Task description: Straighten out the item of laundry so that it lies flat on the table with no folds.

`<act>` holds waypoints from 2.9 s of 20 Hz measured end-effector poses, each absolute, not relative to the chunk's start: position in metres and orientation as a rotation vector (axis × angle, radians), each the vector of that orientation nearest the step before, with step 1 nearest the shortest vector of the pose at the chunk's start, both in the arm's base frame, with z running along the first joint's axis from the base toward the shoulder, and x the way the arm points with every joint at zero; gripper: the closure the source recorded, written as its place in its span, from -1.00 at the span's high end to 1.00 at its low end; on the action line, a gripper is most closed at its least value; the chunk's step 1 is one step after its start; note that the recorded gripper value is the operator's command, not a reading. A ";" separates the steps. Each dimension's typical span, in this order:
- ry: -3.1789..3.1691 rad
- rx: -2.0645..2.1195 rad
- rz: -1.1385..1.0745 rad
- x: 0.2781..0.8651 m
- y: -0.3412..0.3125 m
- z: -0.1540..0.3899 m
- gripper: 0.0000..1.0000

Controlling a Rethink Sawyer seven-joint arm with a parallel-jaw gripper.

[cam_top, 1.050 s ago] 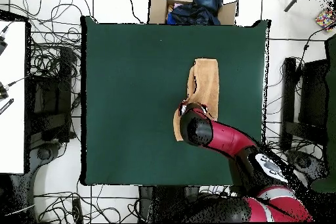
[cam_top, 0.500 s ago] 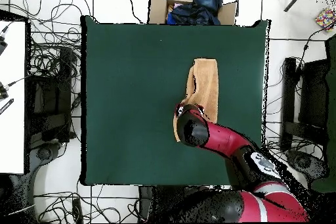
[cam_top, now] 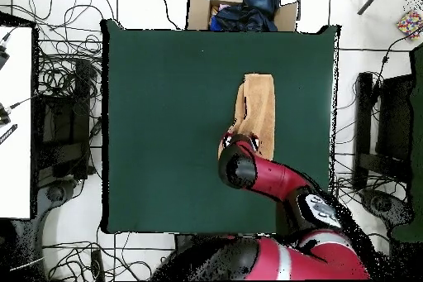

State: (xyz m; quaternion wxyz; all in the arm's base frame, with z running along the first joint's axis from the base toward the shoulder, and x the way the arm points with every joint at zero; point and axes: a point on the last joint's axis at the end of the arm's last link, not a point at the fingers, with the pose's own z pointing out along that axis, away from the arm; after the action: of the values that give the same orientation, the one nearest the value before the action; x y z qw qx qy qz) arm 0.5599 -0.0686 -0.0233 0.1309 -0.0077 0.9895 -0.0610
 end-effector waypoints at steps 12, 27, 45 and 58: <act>2.849 -0.028 -0.345 0.556 -0.064 -0.010 1.00; 2.799 0.046 -0.352 0.545 -0.084 -0.049 1.00; 2.835 0.105 -0.274 0.554 -0.079 -0.031 1.00; 2.865 0.160 -0.184 0.575 -0.061 -0.018 1.00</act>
State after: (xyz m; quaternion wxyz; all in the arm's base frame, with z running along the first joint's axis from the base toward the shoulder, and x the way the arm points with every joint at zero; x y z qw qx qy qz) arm 0.5753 -0.0614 -0.0184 0.1327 0.0551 0.9876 -0.0634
